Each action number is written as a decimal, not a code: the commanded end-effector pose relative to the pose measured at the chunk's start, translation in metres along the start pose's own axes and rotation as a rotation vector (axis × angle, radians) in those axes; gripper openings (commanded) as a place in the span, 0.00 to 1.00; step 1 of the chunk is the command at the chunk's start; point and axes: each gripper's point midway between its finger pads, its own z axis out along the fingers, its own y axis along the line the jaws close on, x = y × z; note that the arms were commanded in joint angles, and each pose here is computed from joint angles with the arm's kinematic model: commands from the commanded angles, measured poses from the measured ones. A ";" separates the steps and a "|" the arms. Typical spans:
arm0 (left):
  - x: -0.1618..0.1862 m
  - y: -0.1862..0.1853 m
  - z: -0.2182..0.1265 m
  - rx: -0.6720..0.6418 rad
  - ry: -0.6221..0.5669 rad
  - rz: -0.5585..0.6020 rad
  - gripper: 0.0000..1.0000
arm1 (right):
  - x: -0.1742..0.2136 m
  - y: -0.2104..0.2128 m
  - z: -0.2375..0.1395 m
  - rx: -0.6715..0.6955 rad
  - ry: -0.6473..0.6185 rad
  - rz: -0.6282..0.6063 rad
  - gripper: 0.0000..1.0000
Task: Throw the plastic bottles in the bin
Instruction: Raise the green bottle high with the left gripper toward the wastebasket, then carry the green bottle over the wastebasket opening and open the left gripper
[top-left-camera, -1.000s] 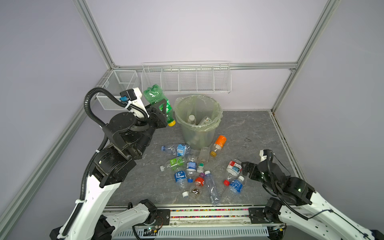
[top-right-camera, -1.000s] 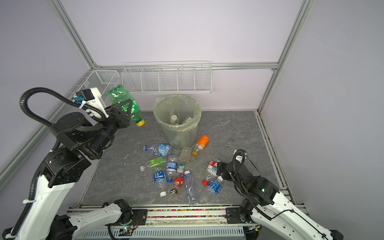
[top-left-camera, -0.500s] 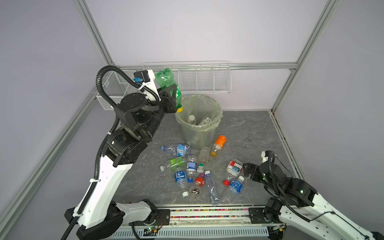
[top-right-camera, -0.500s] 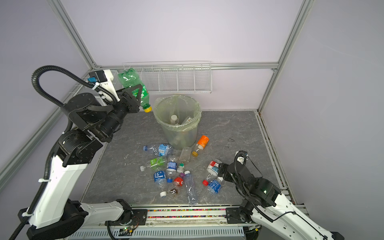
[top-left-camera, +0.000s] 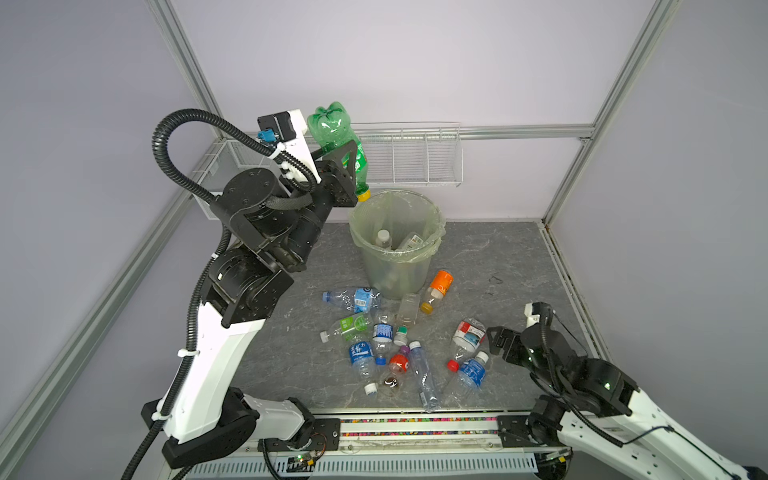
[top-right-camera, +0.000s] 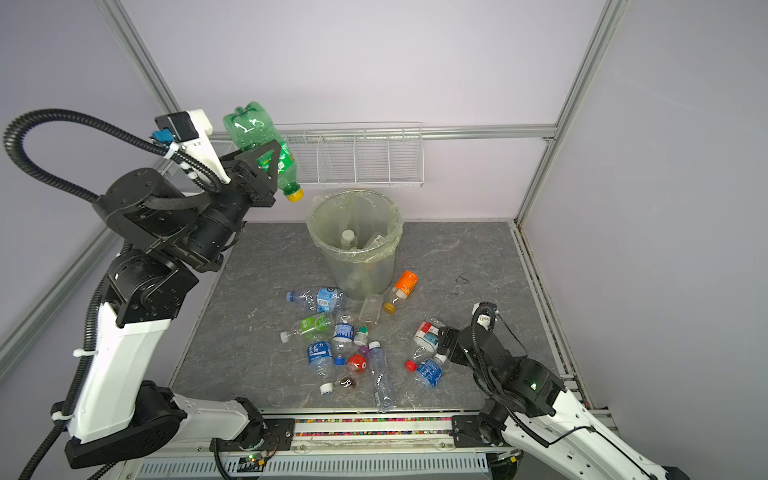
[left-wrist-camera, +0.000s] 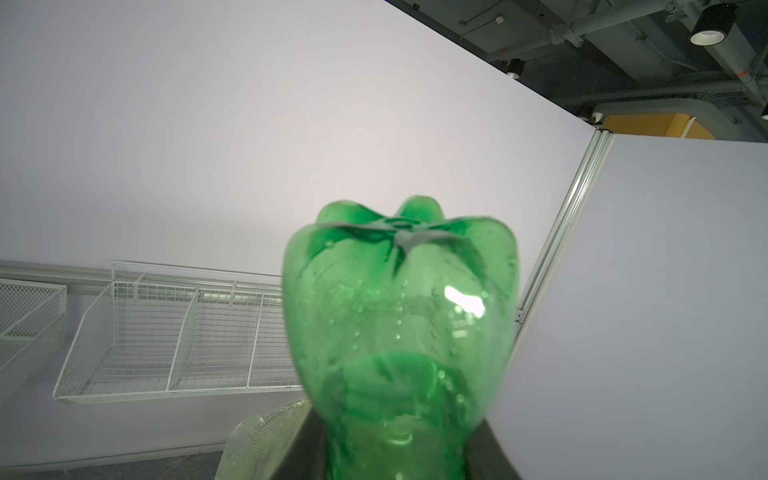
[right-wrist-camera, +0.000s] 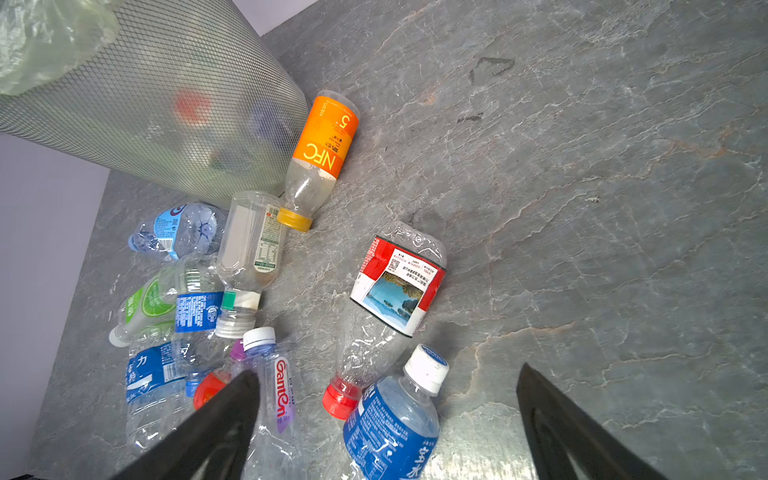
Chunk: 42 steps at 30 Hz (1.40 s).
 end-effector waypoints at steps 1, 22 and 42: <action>-0.014 -0.006 -0.006 -0.001 -0.036 0.051 0.00 | 0.001 -0.008 -0.001 0.027 -0.009 0.016 0.99; 0.006 -0.016 0.010 -0.038 0.002 0.140 0.00 | -0.002 -0.001 0.002 0.020 -0.008 0.011 0.99; 0.111 -0.013 0.082 -0.108 0.174 0.262 0.00 | -0.003 0.000 -0.001 0.017 -0.002 0.010 0.99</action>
